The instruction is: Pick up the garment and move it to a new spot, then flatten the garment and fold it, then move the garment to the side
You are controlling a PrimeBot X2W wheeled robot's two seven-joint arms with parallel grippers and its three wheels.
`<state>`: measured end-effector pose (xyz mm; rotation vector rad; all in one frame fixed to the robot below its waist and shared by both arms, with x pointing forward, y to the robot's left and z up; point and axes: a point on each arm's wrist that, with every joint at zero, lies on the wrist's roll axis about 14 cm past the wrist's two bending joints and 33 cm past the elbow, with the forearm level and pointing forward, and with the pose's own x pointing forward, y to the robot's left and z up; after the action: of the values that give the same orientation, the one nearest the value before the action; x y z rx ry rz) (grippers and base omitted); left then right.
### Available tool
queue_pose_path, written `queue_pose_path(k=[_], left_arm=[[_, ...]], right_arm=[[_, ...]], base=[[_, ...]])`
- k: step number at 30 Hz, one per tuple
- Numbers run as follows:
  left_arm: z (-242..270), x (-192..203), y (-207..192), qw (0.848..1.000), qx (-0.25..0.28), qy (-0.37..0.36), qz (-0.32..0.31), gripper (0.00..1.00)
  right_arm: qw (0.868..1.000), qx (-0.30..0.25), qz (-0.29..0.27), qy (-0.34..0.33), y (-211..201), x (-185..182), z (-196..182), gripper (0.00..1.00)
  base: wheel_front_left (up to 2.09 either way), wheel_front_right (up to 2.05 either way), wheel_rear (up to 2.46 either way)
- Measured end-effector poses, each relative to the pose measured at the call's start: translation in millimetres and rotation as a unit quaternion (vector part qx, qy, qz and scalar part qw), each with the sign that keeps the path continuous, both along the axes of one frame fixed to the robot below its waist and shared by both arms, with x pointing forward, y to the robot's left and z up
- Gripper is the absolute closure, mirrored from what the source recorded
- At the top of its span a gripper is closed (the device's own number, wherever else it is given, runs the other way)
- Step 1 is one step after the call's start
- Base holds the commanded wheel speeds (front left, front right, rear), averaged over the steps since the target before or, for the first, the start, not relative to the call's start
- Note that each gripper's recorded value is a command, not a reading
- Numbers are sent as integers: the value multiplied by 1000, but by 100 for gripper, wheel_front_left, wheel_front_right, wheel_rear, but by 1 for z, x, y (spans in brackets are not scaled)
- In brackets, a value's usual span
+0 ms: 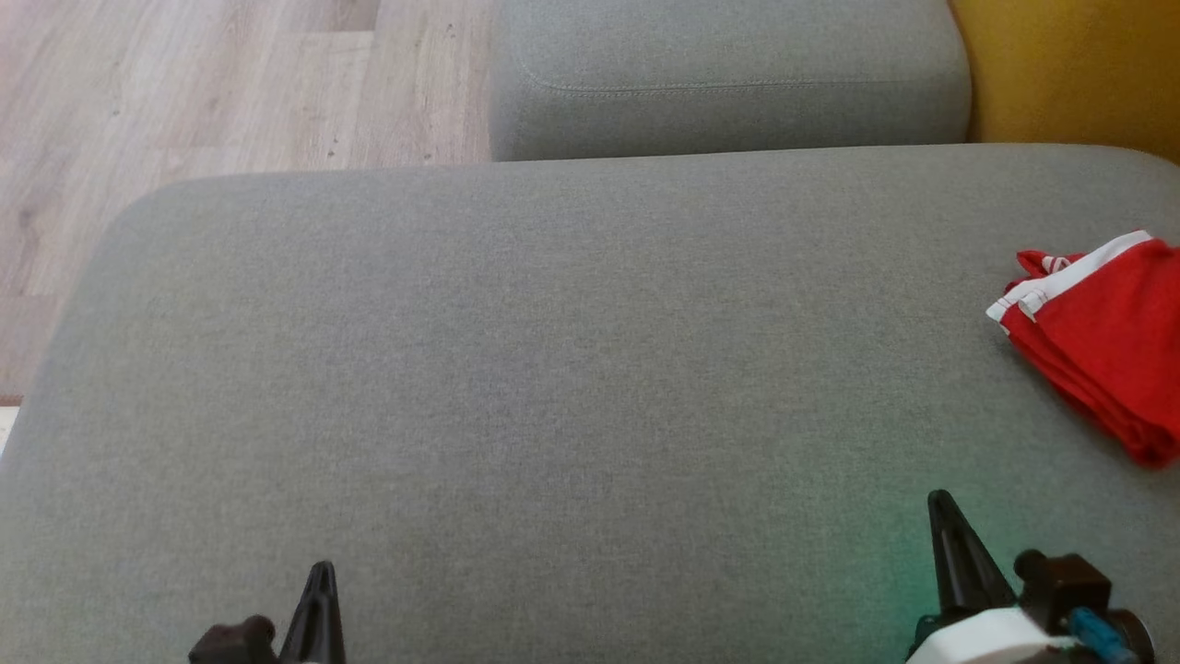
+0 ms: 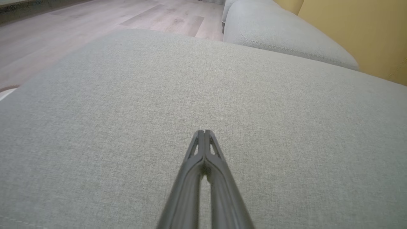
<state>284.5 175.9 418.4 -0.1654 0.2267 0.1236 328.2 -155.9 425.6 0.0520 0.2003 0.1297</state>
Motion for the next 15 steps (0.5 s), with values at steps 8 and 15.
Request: queue_pose_path(k=[8, 15], left_arm=[[-3, 1, 0, 999, -47, 8, 12, 100], [-3, 8, 0, 996, -88, 10, 18, 100]], right_arm=[[999, 46, -24, 10, -5, 1, 0, 100], [995, 87, -45, 14, -10, 2, 0, 100]], base=[[0, 0, 0], [0, 0, 0]])
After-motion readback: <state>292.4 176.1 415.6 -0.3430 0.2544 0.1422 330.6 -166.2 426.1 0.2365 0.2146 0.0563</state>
